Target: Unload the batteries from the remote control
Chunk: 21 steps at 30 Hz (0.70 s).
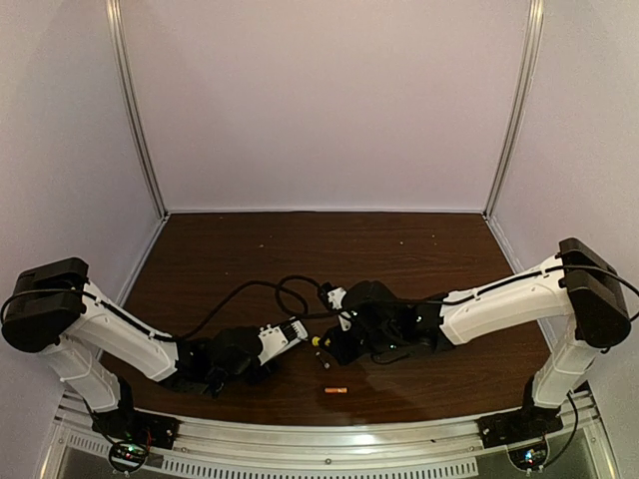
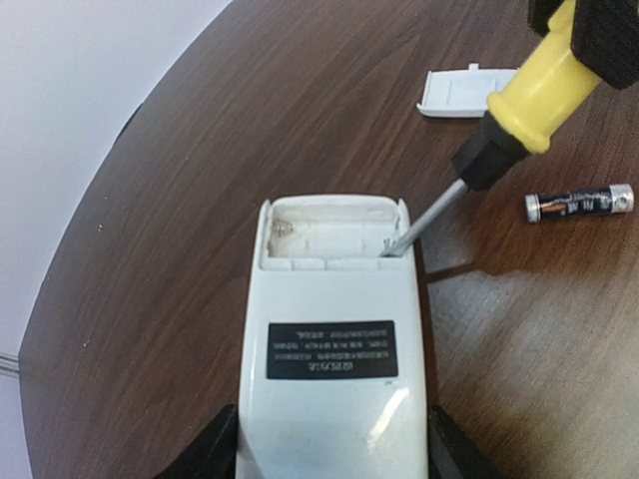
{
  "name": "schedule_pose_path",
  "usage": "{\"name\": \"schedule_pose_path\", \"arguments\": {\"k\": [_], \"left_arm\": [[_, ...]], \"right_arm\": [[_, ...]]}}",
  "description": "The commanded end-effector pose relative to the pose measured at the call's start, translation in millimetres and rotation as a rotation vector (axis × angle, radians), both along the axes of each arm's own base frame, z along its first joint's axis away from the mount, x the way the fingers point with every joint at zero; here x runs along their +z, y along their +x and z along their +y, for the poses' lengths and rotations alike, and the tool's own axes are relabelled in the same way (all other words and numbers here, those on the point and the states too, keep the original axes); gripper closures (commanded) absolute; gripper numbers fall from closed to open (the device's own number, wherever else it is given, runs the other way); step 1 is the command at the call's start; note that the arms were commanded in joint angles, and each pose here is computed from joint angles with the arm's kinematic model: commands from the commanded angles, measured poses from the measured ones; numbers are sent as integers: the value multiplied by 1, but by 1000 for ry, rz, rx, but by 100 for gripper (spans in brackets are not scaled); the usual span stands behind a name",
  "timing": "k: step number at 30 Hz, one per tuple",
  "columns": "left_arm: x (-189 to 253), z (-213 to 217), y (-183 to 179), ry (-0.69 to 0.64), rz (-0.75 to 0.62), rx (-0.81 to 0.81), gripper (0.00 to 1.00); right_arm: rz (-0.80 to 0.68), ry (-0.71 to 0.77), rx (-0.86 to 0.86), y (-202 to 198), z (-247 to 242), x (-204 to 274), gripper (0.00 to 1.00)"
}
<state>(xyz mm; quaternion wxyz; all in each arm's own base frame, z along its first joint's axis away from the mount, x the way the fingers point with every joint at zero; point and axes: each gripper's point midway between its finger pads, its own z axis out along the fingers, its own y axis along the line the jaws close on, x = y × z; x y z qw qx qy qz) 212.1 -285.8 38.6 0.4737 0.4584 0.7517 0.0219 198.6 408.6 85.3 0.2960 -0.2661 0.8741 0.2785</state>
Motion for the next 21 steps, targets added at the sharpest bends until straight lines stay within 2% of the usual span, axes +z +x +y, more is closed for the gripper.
{"name": "schedule_pose_path", "arguments": {"k": [1,12,21], "left_arm": [[22,-10,8,-92,-49,20,100],[29,-5,11,-108,-59,59,100],[47,19,20,-182,-77,214,100]], "right_arm": [[10,-17,3,-7,-10,-1,100],[-80,25,-92,3,-36,32,100],[-208,4,-259,22,-78,49,100]]}}
